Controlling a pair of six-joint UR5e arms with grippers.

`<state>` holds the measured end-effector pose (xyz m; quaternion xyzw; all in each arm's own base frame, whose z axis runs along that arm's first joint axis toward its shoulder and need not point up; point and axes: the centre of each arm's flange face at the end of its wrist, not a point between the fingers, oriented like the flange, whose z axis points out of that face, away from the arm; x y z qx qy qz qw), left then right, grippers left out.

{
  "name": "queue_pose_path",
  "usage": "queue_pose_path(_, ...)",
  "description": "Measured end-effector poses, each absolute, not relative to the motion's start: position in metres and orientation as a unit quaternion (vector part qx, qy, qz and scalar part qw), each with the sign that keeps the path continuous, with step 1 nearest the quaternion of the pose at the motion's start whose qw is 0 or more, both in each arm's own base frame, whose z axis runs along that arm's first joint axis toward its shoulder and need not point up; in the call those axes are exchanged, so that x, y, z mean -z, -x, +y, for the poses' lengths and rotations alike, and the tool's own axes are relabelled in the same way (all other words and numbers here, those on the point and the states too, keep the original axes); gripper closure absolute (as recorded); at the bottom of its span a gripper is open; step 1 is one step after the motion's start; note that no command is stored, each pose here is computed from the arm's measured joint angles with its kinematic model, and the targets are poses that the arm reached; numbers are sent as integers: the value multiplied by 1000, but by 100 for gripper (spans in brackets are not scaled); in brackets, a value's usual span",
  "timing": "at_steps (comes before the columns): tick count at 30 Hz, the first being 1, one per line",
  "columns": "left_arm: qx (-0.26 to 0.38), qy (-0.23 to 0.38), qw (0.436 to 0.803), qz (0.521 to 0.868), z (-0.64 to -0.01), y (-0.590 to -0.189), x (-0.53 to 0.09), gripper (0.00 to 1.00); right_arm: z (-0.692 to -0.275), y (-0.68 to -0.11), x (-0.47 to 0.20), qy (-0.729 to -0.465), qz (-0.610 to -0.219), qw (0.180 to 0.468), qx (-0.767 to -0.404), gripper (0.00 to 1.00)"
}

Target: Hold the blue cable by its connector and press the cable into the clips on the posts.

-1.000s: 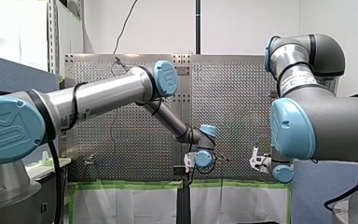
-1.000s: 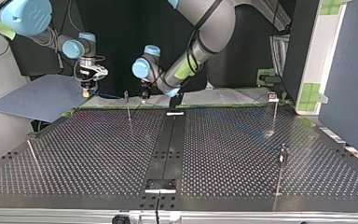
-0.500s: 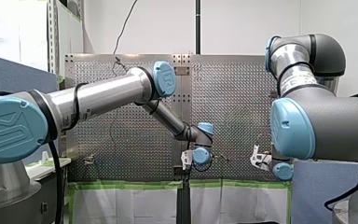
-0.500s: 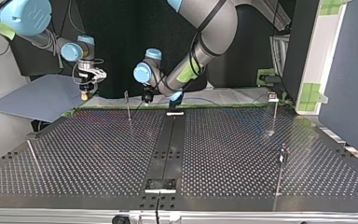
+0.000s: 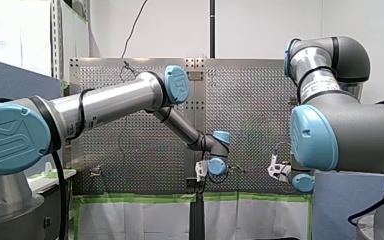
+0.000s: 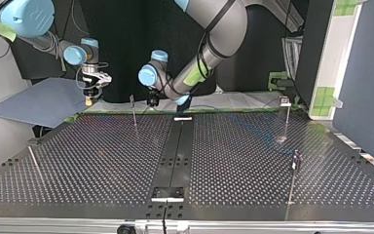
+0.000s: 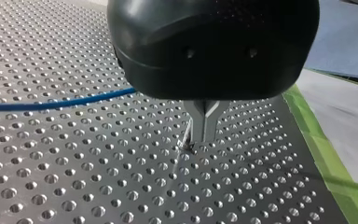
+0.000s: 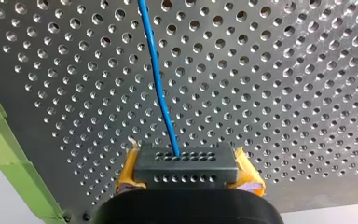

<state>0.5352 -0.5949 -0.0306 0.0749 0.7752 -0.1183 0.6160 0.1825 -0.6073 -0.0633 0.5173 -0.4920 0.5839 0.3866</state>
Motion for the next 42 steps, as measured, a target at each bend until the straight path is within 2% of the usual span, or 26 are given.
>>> queue_pose_path(1, 118, -75, 616, 775, -595, -535, 31, 100, -607, -183, 63, -517, -492, 387, -584, 100)
queue_pose_path(2, 118, -75, 616, 775, -595, -534, 31, 89, -607, -183, 63, -517, -492, 387, -584, 100)
queue_pose_path(3, 118, -75, 616, 776, -595, -534, 31, 89, -607, -183, 63, -517, -492, 386, -584, 100)
queue_pose_path(4, 117, -75, 615, 776, -595, -534, 32, 76, -607, -183, 63, -517, -492, 386, -584, 100)
queue_pose_path(5, 115, -75, 615, 776, -594, -533, 32, 60, -607, -183, 63, -517, -492, 386, -584, 100)
queue_pose_path(6, 112, -74, 615, 777, -593, -533, 33, 60, -607, -183, 63, -517, -492, 386, -584, 100)
queue_pose_path(7, 109, -73, 616, 777, -592, -533, 34, 53, -607, -183, 63, -517, -492, 386, -584, 100)
queue_pose_path(15, 81, -78, 607, 787, -581, -520, 50, 51, -607, -184, 64, -519, -493, 384, -583, 100)
queue_pose_path(17, 79, -88, 601, 791, -579, -515, 56, 38, -606, -185, 64, -519, -494, 383, -583, 100)
queue_pose_path(18, 78, -94, 598, 792, -578, -512, 58, 38, -606, -185, 64, -519, -494, 383, -583, 100)
queue_pose_path(19, 77, -101, 595, 794, -578, -509, 61, 19, -606, -185, 64, -520, -494, 383, -583, 100)
queue_pose_path(20, 77, -110, 590, 796, -577, -504, 65, 5, -606, -185, 64, -520, -494, 382, -583, 100)
queue_pose_path(21, 76, -118, 587, 797, -577, -500, 68, 5, -606, -185, 64, -520, -495, 382, -582, 100)
queue_pose_path(22, 76, -126, 584, 798, -577, -497, 70, 0, -606, -185, 64, -520, -495, 382, -582, 100)
queue_pose_path(33, 89, -202, 575, 788, -597, -447, 58, 0, -605, -187, 65, -521, -495, 380, -582, 100)
queue_pose_path(42, 116, -214, 578, 779, -621, -408, 31, 0, -603, -188, 65, -521, -500, 375, -582, 100)
